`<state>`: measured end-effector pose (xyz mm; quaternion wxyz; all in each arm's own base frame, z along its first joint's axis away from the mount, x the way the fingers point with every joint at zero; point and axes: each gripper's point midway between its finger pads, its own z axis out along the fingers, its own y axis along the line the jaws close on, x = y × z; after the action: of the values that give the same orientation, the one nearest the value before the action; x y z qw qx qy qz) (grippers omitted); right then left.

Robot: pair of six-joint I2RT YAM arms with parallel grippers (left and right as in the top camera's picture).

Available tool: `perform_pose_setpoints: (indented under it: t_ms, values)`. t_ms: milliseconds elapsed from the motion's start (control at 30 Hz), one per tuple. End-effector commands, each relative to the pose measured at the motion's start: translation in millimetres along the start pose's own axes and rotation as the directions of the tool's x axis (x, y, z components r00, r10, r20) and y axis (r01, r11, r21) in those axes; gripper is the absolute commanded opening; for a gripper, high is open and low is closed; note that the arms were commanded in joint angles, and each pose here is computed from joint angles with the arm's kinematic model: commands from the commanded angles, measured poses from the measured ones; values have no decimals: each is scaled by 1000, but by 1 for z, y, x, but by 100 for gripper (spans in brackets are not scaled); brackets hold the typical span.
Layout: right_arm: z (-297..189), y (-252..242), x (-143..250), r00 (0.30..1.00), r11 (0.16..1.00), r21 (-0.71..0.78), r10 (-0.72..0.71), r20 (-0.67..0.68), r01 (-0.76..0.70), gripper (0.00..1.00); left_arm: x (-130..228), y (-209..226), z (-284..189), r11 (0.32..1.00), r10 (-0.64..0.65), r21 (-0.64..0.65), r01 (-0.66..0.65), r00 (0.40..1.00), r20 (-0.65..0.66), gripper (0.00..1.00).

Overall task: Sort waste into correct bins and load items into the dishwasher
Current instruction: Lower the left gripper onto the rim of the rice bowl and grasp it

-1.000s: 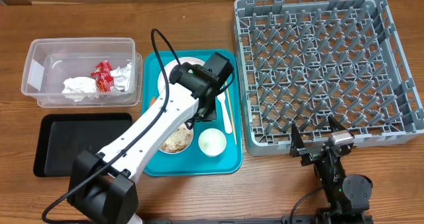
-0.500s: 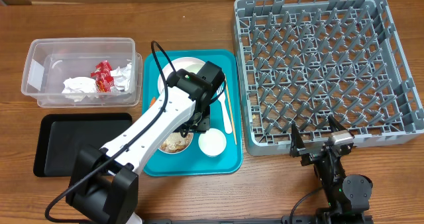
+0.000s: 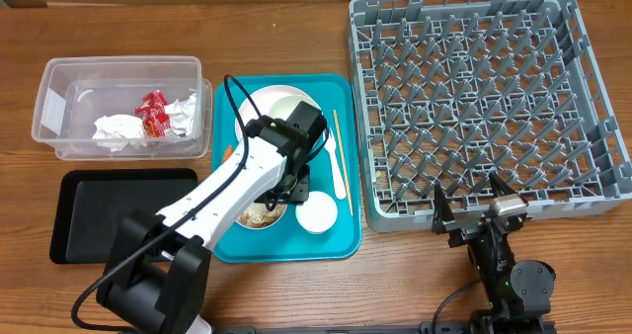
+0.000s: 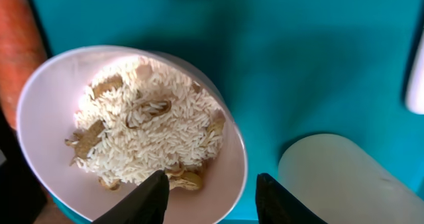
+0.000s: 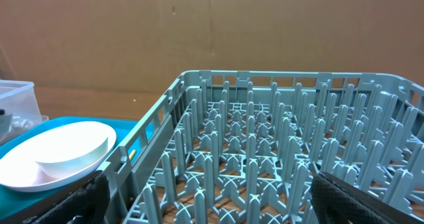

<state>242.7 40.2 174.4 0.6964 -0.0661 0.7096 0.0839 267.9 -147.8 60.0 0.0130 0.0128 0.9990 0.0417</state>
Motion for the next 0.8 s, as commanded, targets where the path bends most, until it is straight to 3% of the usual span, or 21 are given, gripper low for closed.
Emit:
perform_pose_setpoints:
  t_ms: [0, 300, 767]
  values:
    - [0, -3, 2, 1000, 1000, 13, -4, 3, 4, 100, 2, 0, 3, 1000, 11, 11, -11, 1000, -11, 45]
    - [0, -3, 2, 1000, 1000, 13, -4, 3, 4, 100, -6, -5, 11, 999, 26, 27, -27, 999, 35, 50]
    - [0, -3, 2, 1000, 1000, 13, -4, 3, 4, 100, -10, -8, 11, 999, 26, 37, -28, 998, 53, 43]
